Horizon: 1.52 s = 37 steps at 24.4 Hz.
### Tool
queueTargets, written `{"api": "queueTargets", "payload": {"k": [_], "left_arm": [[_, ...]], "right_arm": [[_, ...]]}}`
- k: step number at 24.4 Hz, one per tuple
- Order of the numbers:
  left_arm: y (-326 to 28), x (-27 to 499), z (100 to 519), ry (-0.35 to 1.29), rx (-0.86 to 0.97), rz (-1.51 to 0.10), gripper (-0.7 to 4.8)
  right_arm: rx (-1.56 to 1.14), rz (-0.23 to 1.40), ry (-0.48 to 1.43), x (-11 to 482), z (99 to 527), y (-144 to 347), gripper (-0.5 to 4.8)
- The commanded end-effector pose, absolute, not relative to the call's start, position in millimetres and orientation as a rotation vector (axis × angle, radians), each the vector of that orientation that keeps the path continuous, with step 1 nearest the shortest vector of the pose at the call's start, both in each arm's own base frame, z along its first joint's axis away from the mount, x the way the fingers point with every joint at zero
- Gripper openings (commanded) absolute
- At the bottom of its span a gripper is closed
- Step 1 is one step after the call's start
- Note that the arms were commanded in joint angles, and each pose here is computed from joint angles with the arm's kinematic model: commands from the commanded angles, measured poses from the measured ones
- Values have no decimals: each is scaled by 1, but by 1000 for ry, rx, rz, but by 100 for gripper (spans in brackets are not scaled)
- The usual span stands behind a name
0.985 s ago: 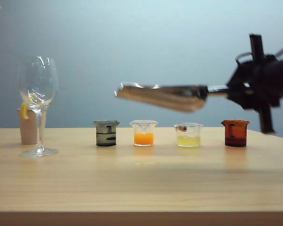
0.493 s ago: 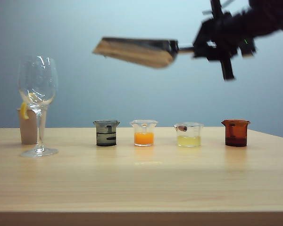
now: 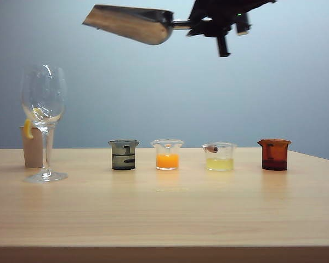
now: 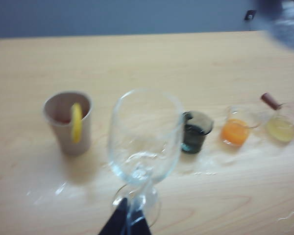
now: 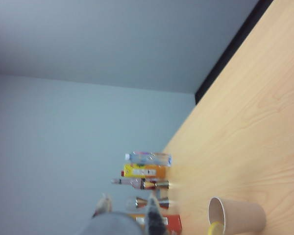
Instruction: Pick up the ice scoop on the desk filled with ice cubes, pour the ice into the goblet, and finally put the scoop back on the table.
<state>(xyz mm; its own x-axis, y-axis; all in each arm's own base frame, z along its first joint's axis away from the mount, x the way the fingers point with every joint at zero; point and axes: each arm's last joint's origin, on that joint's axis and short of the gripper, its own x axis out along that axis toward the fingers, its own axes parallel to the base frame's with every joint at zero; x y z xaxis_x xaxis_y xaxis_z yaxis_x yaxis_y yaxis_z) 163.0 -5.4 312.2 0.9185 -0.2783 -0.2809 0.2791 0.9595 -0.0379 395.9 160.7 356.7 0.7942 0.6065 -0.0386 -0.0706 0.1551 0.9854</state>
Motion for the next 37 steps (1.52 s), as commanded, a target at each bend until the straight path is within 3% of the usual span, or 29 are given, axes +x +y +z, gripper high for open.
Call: {"api": "queueTargets", "payload": {"k": [1, 14, 37], "left_arm": [[-7, 171, 321, 286, 13, -263, -5], [-18, 184, 318, 371, 76, -294, -5], [-19, 183, 315, 403, 103, -258, -5]], "right_arm": [[1340, 570, 511, 415, 366, 178, -9], [1274, 603, 577, 470, 353, 243, -9], [1099, 664, 516, 468, 364, 244, -9]]}}
